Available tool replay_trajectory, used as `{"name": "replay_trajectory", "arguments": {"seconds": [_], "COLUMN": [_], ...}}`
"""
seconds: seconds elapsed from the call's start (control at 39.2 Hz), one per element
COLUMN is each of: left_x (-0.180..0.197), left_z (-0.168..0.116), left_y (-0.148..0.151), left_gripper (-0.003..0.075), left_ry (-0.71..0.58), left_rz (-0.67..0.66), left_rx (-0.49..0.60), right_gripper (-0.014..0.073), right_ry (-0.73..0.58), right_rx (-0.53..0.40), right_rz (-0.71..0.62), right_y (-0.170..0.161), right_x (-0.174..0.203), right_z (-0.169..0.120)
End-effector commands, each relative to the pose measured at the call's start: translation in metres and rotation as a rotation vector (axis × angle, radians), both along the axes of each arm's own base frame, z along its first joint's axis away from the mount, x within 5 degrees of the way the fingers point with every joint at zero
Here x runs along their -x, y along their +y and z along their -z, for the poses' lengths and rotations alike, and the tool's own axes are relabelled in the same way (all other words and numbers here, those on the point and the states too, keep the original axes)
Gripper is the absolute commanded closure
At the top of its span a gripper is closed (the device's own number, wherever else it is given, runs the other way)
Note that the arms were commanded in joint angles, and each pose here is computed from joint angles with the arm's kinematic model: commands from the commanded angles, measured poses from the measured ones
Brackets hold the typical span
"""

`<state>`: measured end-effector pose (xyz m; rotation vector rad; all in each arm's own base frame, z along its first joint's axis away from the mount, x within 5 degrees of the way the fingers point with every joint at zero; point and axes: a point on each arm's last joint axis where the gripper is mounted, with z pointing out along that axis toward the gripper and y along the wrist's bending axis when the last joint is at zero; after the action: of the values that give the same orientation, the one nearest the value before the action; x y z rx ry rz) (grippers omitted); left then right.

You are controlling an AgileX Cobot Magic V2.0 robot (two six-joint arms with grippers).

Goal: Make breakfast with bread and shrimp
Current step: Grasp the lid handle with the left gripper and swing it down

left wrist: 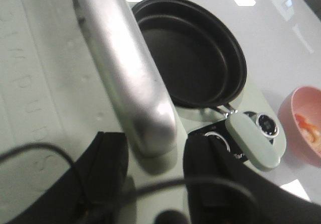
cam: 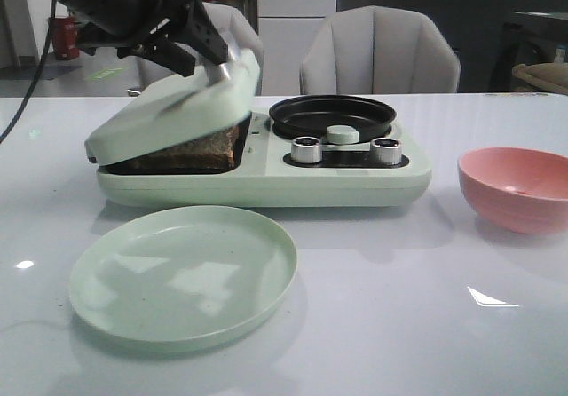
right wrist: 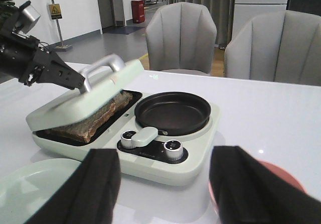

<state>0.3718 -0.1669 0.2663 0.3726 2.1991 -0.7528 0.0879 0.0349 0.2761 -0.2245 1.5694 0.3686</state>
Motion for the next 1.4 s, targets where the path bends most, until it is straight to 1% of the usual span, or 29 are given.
{"name": "replay_trajectory", "arguments": {"seconds": [0.0,0.31,0.48,0.61,0.71,0.82,0.89,0.99,1.1,1.22,1.3,1.38], "left_x": [0.008,0.012,0.018,0.025,0.031,0.039,0.047,0.055,0.065,0.082,0.095,0.107], "left_z": [-0.026,-0.026,-0.040,-0.062,-0.082,-0.101,-0.112,-0.127,-0.144,-0.164,-0.179,-0.192], "left_y": [-0.007,-0.008,-0.002,0.005,0.013,0.023,0.032,0.046,0.059,0.069,0.081,0.098], "left_gripper": [0.0388,0.0388,0.0388,0.0388,0.0388,0.0388,0.0388,0.0388,0.0388,0.0388,0.0387,0.0388], "left_ry": [-0.097,-0.113,-0.199,-0.291,-0.338,-0.376,-0.381,-0.369,-0.350,-0.377,-0.395,-0.386], "left_rz": [0.038,0.079,0.099,0.110,0.093,0.076,0.076,0.038,-0.059,-0.127,-0.196,-0.283], "left_rx": [-0.025,-0.075,-0.159,-0.244,-0.310,-0.403,-0.502,-0.623,-0.666,-0.637,-0.585,-0.537], "right_gripper": [0.0100,0.0100,0.0100,0.0100,0.0100,0.0100,0.0100,0.0100,0.0100,0.0100,0.0100,0.0100], "right_ry": [-0.097,-0.097,-0.097,-0.097,-0.097,-0.097,-0.097,-0.097,-0.097,-0.097,-0.097,-0.097], "right_rx": [-0.031,-0.031,-0.031,-0.031,-0.031,-0.031,-0.031,-0.031,-0.031,-0.031,-0.031,-0.031], "right_rz": [0.021,0.021,0.021,0.021,0.021,0.021,0.021,0.021,0.021,0.021,0.021,0.021], "right_y": [-0.002,-0.002,-0.002,-0.002,-0.002,-0.002,-0.002,-0.002,-0.002,-0.002,-0.002,-0.002], "right_x": [0.000,0.000,0.000,0.000,0.000,0.000,0.000,0.000,0.000,0.000,0.000,0.000], "right_z": [-0.017,-0.017,-0.017,-0.017,-0.017,-0.017,-0.017,-0.017,-0.017,-0.017,-0.017,-0.017]}}
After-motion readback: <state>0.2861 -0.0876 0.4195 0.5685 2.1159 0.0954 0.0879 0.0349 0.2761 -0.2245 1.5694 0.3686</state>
